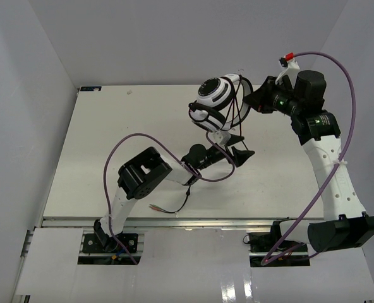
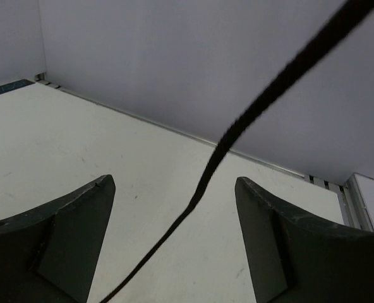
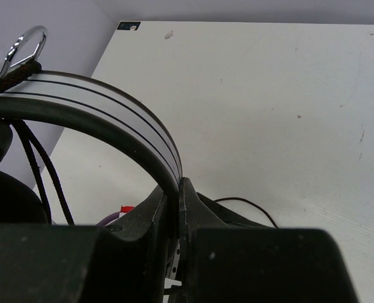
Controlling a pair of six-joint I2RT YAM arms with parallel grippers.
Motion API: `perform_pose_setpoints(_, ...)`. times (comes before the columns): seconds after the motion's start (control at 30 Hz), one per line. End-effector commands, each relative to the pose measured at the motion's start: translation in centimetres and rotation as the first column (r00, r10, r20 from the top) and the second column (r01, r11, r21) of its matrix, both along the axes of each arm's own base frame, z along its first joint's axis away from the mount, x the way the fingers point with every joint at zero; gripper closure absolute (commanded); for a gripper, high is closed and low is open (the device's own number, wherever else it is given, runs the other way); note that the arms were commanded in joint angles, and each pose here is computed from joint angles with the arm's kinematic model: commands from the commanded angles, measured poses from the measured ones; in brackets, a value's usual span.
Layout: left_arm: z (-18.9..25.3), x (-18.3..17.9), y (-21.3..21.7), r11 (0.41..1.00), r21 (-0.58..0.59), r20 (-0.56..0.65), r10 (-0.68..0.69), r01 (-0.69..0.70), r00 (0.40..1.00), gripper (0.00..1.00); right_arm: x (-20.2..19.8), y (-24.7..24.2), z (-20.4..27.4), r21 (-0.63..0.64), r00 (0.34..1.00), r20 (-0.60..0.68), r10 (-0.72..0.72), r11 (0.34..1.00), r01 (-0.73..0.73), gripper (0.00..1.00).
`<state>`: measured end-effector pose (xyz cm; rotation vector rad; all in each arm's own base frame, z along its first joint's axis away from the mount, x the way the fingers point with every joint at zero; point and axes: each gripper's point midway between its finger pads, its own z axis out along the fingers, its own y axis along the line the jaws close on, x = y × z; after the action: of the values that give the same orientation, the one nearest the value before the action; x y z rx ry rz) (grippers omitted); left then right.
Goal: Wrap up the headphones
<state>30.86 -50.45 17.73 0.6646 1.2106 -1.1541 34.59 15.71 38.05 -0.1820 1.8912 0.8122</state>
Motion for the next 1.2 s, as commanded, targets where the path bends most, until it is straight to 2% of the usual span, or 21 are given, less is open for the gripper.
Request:
perform_pose_setpoints(0.0,5.9,0.0,-1.5,0.986,-0.16,0.046,-0.043,0.049,0.998,0.17,-1.3,0.5,4.6,0.093,0.992,0.122,0.029,0.995,-0.041,0.92)
perform_pose_setpoints(0.03,5.9,0.0,-1.7,0.984,-0.171,0.044,-0.048,0.055,0.998,0.21,-1.4,0.5,4.6,0.095,0.992,0.121,0.03,0.995,-0.042,0.92)
perform_pose_setpoints(0.17,5.1,0.1,-2.4,0.982,-0.169,0.015,-0.078,0.08,0.997,0.53,-1.3,0.4,4.3,0.104,0.994,0.11,0.03,0.994,-0.042,0.92)
perform_pose_setpoints(0.3,4.2,0.0,-2.2,0.987,-0.147,-0.003,-0.07,0.069,0.998,0.99,-1.3,0.2,4.5,0.101,0.993,0.115,0.023,0.994,-0.035,0.92)
perform_pose_setpoints(0.5,3.5,-2.2,-0.2,0.992,-0.07,0.041,-0.105,0.108,0.994,1.0,-0.1,-1.7,4.6,0.023,0.985,0.161,-0.069,0.998,0.066,0.92)
perform_pose_setpoints(0.6,2.9,-4.3,0.7,0.986,0.0,0.08,-0.167,0.168,0.983,1.0,1.0,-2.6,3.8,-0.008,0.98,0.157,-0.123,0.992,0.126,0.92)
perform_pose_setpoints(0.9,4.2,-8.9,1.9,0.94,0.089,0.136,-0.34,0.33,0.931,1.0,3.1,-3.7,1.8,-0.045,0.978,0.117,-0.174,0.983,0.18,0.92)
perform_pose_setpoints(1.0,4.2,-9.3,2.7,0.942,0.088,0.141,-0.333,0.323,0.932,1.0,2.8,-3.8,2.1,-0.04,0.979,0.123,-0.165,0.984,0.171,0.92)
perform_pose_setpoints(1.17,1.7,-7.1,5.3,0.959,0.112,0.084,-0.269,0.259,0.96,1.0,1.4,-3.5,3.2,-0.025,0.985,0.151,-0.077,0.996,0.082,0.92)
